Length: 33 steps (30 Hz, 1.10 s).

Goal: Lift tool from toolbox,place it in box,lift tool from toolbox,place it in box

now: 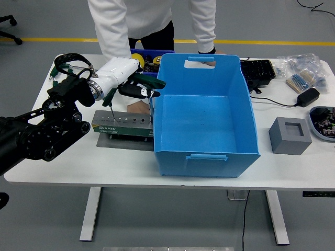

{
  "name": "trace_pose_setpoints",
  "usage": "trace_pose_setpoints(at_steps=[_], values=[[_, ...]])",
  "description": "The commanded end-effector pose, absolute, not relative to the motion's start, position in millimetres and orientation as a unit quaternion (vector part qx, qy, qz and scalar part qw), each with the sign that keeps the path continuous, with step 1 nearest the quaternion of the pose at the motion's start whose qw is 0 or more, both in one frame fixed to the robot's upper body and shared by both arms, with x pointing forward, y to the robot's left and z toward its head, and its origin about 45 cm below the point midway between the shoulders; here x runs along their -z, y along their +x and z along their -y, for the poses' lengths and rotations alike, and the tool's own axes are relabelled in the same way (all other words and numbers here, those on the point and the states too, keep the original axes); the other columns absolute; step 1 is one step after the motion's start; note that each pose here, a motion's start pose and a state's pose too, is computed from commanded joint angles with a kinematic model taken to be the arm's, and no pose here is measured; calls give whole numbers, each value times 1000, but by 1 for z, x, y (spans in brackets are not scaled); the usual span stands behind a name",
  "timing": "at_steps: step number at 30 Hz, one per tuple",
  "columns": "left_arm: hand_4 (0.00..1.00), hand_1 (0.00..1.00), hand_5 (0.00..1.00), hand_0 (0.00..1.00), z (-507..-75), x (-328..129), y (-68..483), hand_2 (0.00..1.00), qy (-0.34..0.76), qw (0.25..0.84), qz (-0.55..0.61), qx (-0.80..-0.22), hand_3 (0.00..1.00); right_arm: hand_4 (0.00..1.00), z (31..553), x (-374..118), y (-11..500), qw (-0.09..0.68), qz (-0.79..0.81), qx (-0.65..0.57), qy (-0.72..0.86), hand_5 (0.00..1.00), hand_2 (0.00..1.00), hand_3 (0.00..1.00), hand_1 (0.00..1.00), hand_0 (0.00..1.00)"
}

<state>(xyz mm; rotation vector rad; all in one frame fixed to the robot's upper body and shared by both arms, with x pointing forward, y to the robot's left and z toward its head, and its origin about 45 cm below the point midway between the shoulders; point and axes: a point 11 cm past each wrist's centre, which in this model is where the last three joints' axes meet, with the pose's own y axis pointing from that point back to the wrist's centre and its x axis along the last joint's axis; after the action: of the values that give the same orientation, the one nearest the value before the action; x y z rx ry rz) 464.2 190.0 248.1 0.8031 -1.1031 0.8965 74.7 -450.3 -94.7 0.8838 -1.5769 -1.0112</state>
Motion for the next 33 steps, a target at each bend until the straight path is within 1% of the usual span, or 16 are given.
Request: trace_pose_setpoints(at_steps=[11, 12, 17, 18, 23, 24, 29, 30, 33], values=[[995, 7, 824, 199, -189, -263, 462, 33, 335, 691, 495, -405, 2, 893, 450, 95, 73, 512, 653, 421, 366, 756, 793, 650, 735, 738], [957, 5, 835, 198, -189, -264, 462, 31, 333, 692, 496, -405, 2, 893, 450, 95, 72, 512, 653, 421, 366, 756, 793, 651, 734, 738], [957, 5, 835, 198, -189, -272, 463, 31, 327, 691, 501, -405, 2, 893, 449, 96, 70, 513, 652, 422, 365, 756, 793, 651, 734, 738], [885, 4, 790, 199, -189, -273, 463, 30, 327, 691, 501, -405, 2, 893, 449, 96, 70, 513, 652, 423, 365, 757, 792, 649, 734, 739], [885, 4, 790, 199, -189, -285, 464, 30, 321, 688, 510, -404, 2, 893, 448, 97, 67, 514, 651, 424, 363, 757, 792, 649, 734, 739], [816, 2, 713, 199, -188, -287, 464, 29, 320, 688, 512, -403, 2, 893, 448, 97, 67, 514, 651, 425, 363, 756, 792, 649, 734, 739], [816, 2, 713, 199, -187, -298, 464, 29, 312, 688, 519, -400, 2, 893, 448, 97, 66, 514, 651, 425, 363, 756, 792, 649, 734, 739], [764, 2, 621, 200, -187, -300, 464, 28, 311, 687, 521, -400, 2, 893, 448, 97, 65, 514, 651, 426, 362, 756, 792, 648, 734, 738], [764, 2, 621, 200, -188, -306, 464, 28, 308, 685, 524, -401, 2, 893, 448, 98, 64, 514, 650, 426, 362, 756, 792, 648, 734, 738]])
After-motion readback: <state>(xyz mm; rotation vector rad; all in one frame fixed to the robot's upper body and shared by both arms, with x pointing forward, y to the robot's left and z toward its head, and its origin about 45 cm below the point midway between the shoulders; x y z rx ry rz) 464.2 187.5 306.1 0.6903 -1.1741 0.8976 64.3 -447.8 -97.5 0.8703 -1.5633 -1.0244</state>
